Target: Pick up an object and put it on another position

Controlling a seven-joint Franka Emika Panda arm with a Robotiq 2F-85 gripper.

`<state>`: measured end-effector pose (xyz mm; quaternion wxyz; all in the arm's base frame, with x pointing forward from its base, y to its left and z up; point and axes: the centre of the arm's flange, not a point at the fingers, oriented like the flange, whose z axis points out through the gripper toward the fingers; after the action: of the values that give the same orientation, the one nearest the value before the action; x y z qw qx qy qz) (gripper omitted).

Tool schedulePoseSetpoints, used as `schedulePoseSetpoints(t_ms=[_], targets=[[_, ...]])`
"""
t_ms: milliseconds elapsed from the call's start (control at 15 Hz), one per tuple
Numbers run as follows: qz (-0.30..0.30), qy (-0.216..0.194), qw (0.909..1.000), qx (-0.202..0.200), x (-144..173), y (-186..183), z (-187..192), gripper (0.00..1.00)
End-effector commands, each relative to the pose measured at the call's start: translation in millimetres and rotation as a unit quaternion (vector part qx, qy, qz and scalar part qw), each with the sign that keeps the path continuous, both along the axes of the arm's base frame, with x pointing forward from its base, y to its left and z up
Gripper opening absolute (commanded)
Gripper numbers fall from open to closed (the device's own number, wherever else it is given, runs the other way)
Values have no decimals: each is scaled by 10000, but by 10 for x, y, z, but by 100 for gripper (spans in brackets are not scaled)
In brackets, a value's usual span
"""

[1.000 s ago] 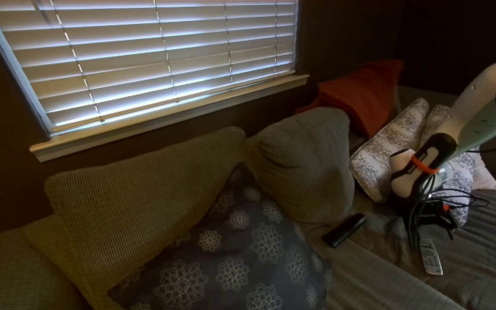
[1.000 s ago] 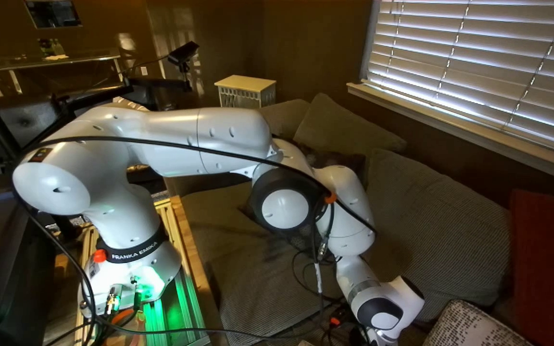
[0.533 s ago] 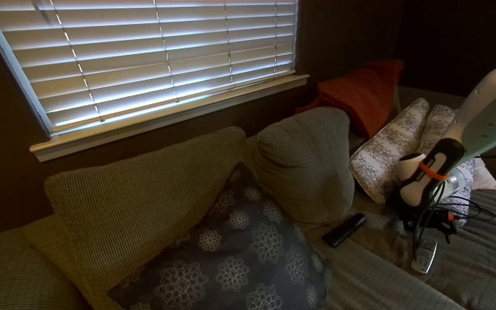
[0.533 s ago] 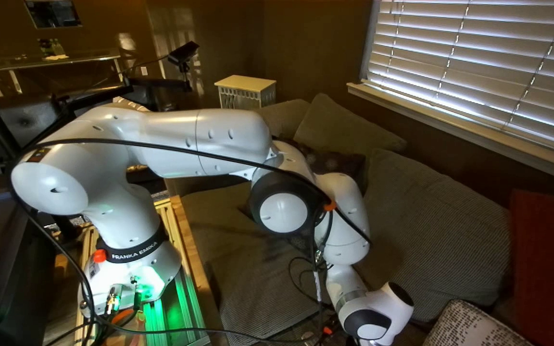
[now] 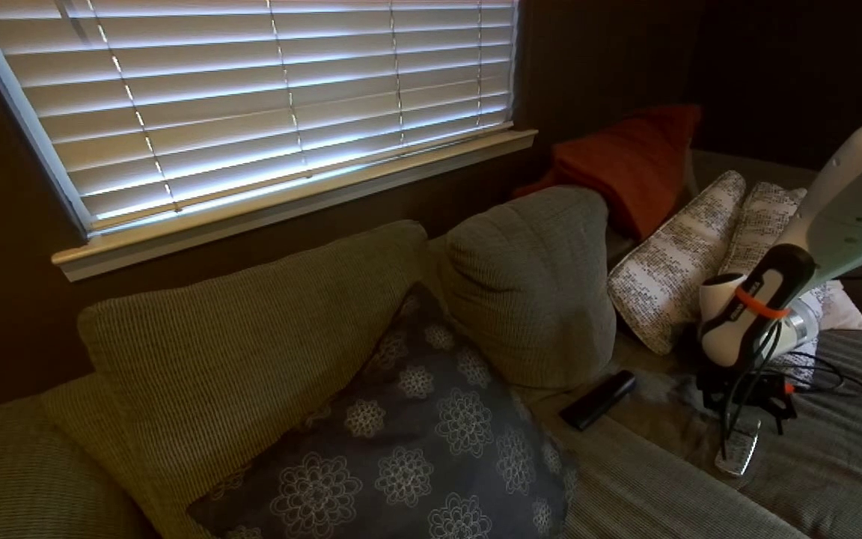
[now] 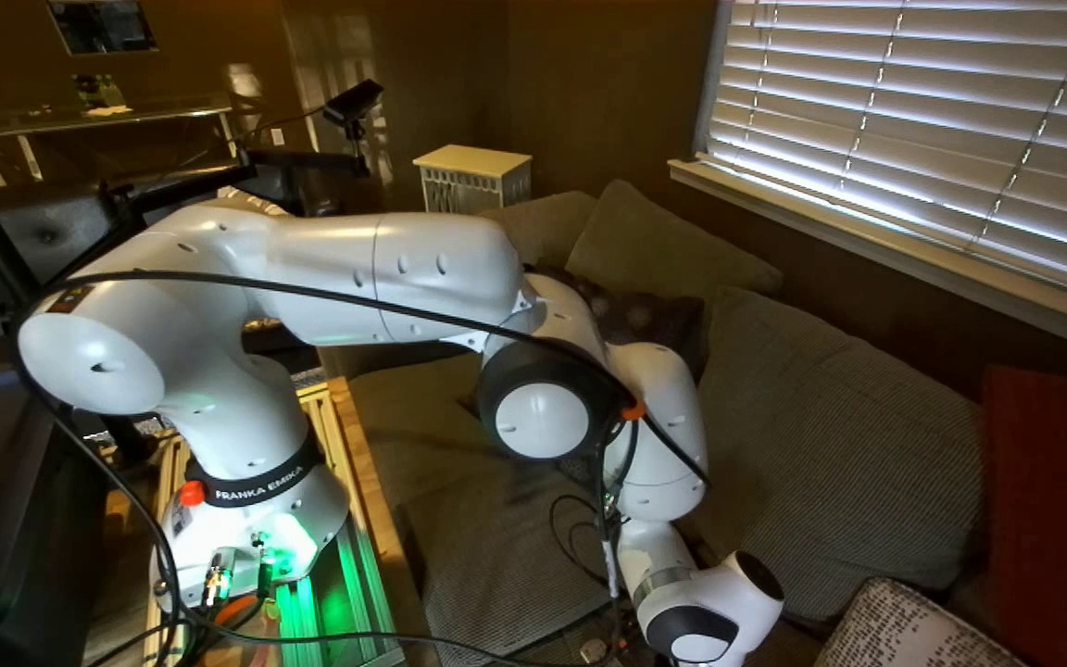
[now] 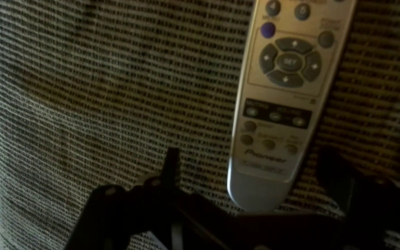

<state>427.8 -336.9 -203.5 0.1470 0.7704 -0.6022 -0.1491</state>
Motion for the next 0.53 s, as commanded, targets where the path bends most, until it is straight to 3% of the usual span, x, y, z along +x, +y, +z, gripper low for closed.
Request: schedulePoseSetpoints(t_ms=[0, 467], targets=[[-154, -87, 9997, 144, -32, -63, -202, 73], [-239, -337, 9988, 260, 43, -43, -110, 25]])
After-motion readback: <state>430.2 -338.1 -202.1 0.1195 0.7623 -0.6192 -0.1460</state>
